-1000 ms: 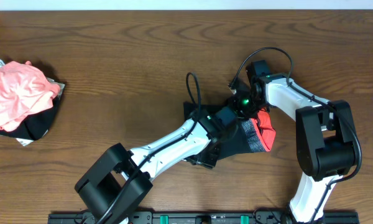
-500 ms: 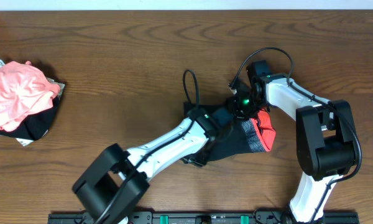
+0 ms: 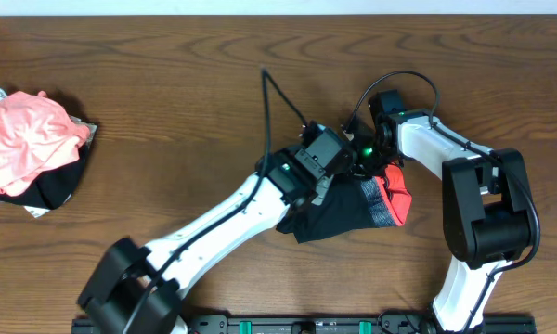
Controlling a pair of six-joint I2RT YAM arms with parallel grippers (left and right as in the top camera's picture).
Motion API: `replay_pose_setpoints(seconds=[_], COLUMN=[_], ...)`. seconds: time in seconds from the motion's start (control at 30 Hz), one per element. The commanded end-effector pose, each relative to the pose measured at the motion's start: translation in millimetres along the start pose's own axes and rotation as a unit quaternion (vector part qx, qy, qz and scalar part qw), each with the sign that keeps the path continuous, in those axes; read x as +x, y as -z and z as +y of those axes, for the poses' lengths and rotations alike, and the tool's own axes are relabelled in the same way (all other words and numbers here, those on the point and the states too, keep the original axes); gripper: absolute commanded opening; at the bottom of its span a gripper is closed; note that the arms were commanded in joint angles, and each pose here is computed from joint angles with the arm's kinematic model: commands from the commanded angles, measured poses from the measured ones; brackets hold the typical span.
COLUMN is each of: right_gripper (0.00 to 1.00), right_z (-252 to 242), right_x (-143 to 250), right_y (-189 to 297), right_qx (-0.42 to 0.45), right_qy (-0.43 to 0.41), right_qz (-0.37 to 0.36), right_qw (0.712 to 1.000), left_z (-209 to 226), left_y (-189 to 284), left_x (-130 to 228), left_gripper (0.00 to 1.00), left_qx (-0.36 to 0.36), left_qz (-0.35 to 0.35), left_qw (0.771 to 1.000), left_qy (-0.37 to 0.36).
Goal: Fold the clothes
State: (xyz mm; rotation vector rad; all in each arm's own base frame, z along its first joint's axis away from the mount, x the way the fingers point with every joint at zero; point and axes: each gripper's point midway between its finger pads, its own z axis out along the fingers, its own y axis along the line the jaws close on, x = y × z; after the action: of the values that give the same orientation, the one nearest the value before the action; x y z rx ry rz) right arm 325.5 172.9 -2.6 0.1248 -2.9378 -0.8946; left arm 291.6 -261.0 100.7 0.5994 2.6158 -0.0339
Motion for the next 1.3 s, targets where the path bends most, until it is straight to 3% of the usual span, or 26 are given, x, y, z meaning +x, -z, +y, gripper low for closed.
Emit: replay_pose_setpoints(seconds=[0.0,0.1,0.27,0.4,0.97,1.27], right_gripper=[0.10,0.10,0.09,0.09,0.14,0.16], right_z=[-54.4,-56.9,-62.5,-67.2,-68.1,-78.1], right_x=[23.6,25.4,25.8,24.8,20.8,8.1], right_y=[-20.3,-18.7,-15.0,-11.6,-10.0,17.7], right_qx=[0.094,0.096,0.098,0.097,0.092,0.093], right_qy=[-0.042,-0.042,-0.050,-0.059,-0.058,-0.078], right_qz=[0.042,0.045,0.045,0.042,0.035,0.008], right_qw=[0.994,0.993,0.993,0.993,0.993,0.993], left_z=[-3.0,-10.5,-45.7,-49.1,-44.2,-42.7], left_y=[-31.3,-45.9,-41.5,-34.4,-44.6,-47.2], left_x=[31.5,56.0,87.0,100.4,120.3,115.9], left_gripper=[0.06,0.06,0.06,0.06,0.07,0.21], left_qx=[0.000,0.012,0.105,0.110,0.094,0.092], left_qz=[0.062,0.117,0.203,0.239,0.262,0.252], left_qw=[0.998,0.993,0.972,0.961,0.955,0.958], left_qy=[-0.026,0.004,0.054,0.088,0.103,0.104])
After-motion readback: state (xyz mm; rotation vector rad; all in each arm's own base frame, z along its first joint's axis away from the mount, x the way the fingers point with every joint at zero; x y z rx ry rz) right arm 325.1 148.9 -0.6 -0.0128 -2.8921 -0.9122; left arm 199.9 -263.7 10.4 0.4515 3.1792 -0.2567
